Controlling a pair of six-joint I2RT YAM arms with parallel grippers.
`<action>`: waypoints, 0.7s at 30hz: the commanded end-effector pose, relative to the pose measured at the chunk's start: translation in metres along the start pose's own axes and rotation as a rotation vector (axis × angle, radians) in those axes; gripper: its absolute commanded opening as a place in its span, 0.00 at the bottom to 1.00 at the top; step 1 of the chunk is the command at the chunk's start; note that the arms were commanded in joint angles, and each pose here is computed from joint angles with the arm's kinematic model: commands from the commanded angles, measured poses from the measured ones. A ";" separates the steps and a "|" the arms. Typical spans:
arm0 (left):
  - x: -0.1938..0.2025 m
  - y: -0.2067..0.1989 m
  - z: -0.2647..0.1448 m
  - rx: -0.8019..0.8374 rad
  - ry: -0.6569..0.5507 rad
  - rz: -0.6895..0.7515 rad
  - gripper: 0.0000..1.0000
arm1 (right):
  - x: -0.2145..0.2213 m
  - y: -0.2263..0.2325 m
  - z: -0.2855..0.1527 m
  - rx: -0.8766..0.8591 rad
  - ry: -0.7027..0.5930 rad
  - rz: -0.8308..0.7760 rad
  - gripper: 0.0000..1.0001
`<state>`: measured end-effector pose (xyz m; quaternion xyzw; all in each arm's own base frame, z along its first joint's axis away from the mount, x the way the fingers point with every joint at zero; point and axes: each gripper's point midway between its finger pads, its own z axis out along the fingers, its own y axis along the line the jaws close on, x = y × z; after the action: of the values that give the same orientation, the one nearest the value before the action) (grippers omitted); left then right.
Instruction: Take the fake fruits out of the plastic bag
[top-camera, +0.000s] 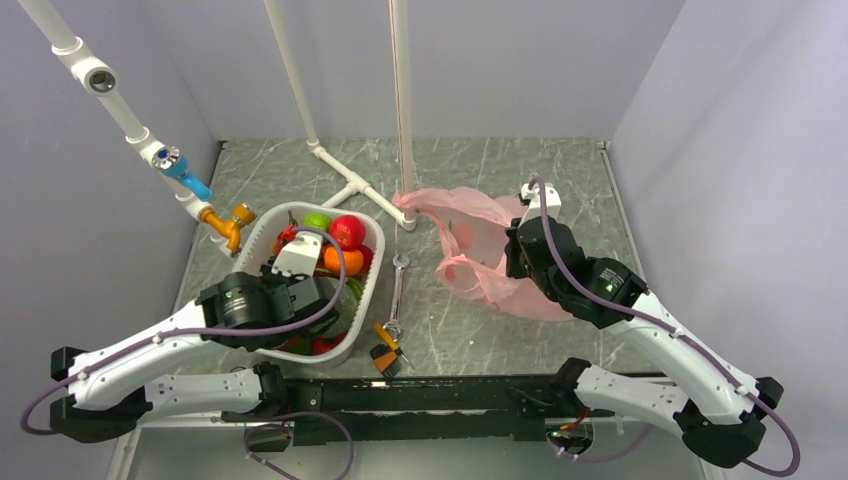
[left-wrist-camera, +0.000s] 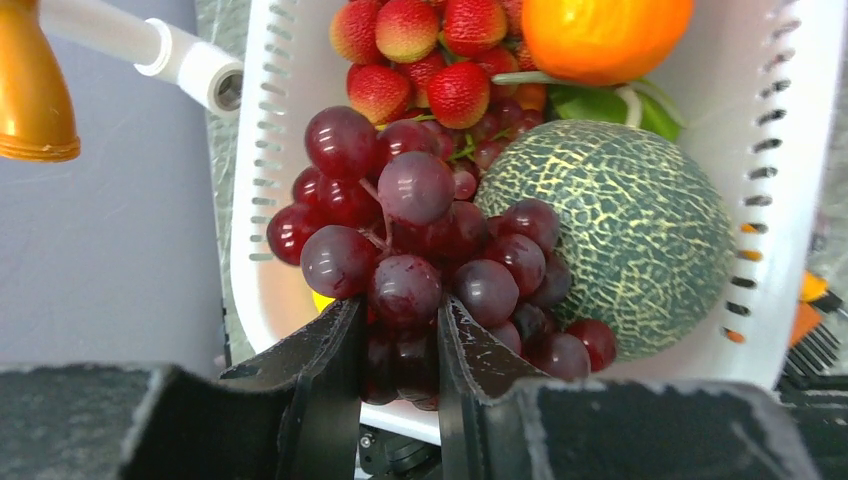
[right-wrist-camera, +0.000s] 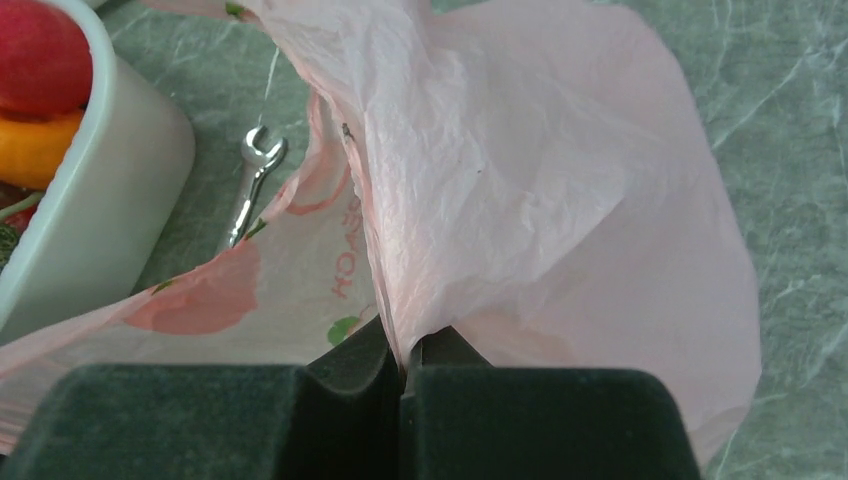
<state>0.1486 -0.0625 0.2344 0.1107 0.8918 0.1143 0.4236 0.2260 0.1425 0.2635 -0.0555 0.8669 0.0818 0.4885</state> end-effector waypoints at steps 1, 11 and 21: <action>0.004 0.003 0.013 -0.076 0.037 -0.023 0.06 | 0.000 0.001 -0.007 -0.038 -0.016 0.032 0.00; 0.005 0.010 0.033 -0.243 0.139 0.002 0.72 | 0.011 -0.005 -0.009 -0.032 0.000 0.044 0.00; -0.023 -0.029 0.013 0.114 0.056 -0.111 0.99 | 0.024 -0.019 -0.007 0.038 0.020 0.048 0.00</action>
<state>0.1679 -0.0451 0.2178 0.0842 0.9023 0.2166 0.3631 0.2095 0.1318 0.2462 -0.0466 0.8743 0.0943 0.4739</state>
